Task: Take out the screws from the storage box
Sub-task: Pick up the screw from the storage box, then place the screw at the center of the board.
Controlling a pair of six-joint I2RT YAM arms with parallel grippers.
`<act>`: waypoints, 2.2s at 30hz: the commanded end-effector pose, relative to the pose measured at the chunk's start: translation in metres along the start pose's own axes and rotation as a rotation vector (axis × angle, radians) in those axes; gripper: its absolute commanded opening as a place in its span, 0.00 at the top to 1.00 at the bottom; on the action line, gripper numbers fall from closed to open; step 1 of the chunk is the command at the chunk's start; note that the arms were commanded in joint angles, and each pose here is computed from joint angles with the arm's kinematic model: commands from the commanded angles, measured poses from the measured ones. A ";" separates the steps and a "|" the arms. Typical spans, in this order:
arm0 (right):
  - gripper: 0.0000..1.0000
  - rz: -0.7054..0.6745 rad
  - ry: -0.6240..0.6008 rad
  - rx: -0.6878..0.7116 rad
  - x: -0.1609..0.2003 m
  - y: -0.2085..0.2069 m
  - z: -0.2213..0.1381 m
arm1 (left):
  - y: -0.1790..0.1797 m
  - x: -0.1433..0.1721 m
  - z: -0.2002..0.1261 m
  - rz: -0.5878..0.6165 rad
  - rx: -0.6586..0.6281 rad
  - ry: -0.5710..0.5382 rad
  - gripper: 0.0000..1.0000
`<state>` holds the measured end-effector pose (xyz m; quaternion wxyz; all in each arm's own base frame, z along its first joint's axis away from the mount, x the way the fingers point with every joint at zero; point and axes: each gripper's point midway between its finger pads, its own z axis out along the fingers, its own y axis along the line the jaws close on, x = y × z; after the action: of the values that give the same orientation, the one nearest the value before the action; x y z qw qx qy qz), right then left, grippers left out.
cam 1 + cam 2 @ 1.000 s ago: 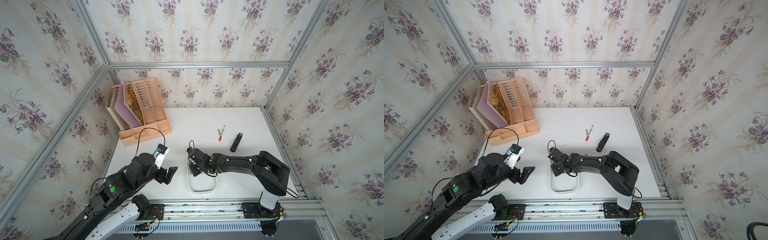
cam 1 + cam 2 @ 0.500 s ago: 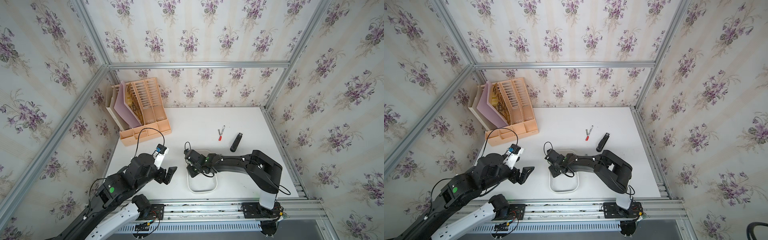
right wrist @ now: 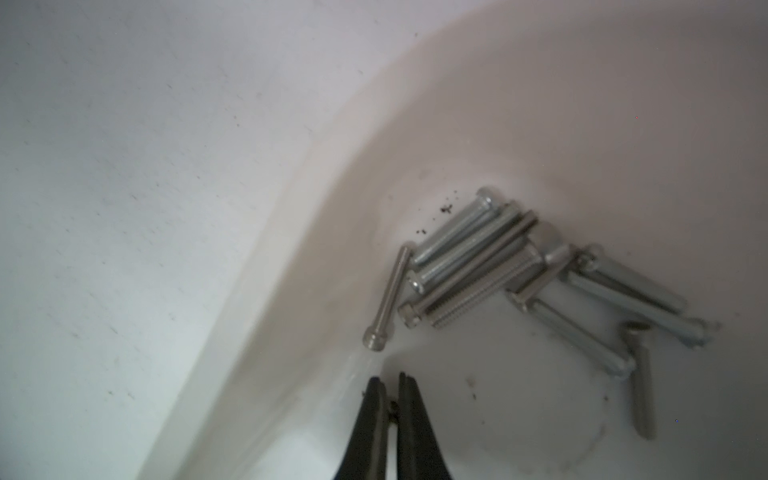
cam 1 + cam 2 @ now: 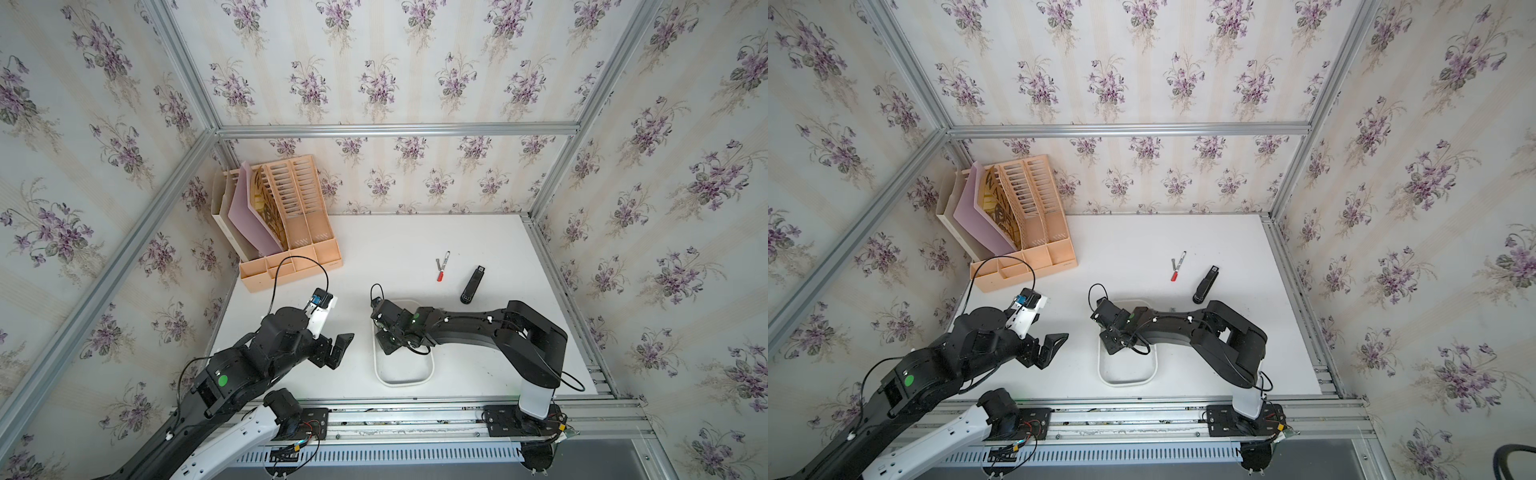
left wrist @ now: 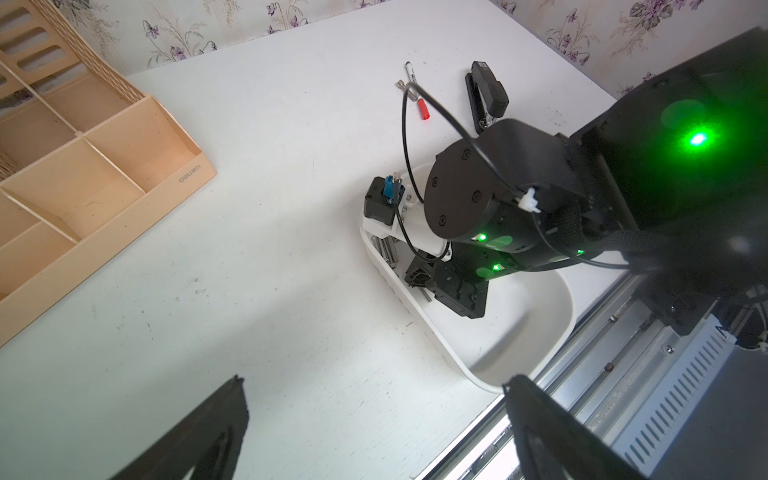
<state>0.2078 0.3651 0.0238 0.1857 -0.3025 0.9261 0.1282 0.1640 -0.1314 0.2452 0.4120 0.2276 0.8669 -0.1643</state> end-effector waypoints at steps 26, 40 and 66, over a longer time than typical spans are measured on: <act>1.00 0.495 -0.338 0.258 -0.018 -0.167 -0.103 | 0.003 -0.004 -0.005 -0.008 -0.016 -0.028 0.01; 1.00 0.602 -0.089 0.264 0.014 -0.197 -0.043 | 0.005 -0.005 -0.006 -0.006 -0.021 -0.040 0.01; 0.80 0.556 -0.141 0.123 -0.001 -0.175 -0.051 | 0.007 -0.004 -0.008 -0.018 -0.034 -0.039 0.01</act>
<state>0.2997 0.2062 0.0389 0.2118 -0.0084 0.9694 0.1236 0.1641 -0.1248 0.2510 0.4282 0.2150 0.8629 -0.1611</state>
